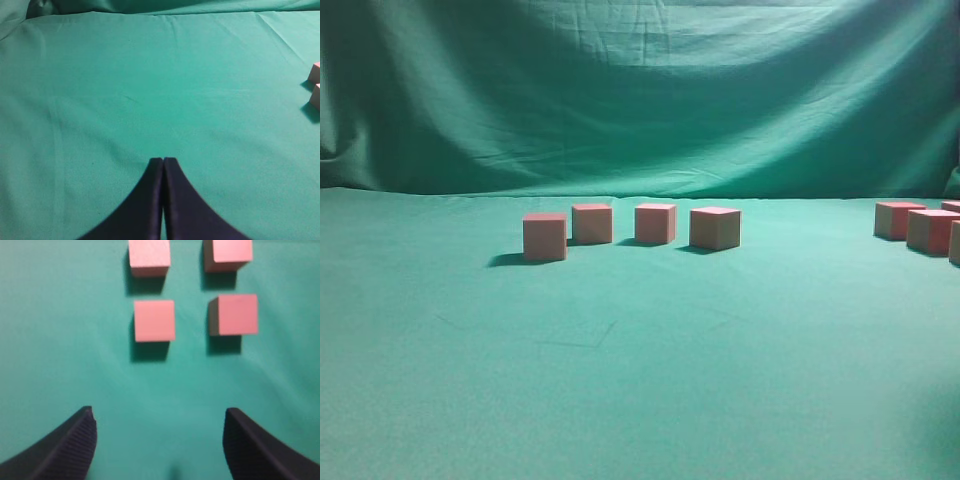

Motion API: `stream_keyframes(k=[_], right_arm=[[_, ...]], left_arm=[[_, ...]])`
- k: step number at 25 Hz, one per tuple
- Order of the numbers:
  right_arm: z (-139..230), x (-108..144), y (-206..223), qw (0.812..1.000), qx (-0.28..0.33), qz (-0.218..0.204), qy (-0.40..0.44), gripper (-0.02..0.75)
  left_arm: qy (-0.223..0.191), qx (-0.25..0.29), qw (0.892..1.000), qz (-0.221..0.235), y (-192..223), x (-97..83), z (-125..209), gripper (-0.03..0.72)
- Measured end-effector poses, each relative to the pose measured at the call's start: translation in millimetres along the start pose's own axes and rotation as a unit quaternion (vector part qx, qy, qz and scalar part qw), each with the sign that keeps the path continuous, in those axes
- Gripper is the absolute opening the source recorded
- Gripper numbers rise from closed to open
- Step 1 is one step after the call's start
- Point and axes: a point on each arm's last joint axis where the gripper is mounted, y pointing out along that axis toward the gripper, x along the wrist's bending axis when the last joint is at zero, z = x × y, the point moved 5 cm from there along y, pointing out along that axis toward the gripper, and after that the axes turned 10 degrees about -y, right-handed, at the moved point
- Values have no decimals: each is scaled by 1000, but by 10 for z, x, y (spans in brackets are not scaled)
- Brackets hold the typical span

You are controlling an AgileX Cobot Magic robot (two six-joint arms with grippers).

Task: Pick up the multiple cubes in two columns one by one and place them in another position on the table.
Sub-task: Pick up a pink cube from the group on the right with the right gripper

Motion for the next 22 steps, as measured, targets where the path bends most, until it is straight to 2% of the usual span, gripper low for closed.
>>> stream_keyframes(k=[5, 10, 13, 22], right_arm=[[-126, 42, 200, 1000, -16, -8, -2, 517], [-176, -136, 421, 999, -8, -5, 37, 517], [-185, -139, 483, 999, -6, -13, 34, 517], [-353, -100, 501, 997, -63, -27, 32, 517]], left_arm=[[0, 0, 1000, 0, 0, 0, 0, 0], [0, 0, 1000, 0, 0, 0, 0, 0], [0, 0, 1000, 0, 0, 0, 0, 0], [0, 0, 1000, 0, 0, 0, 0, 0]])
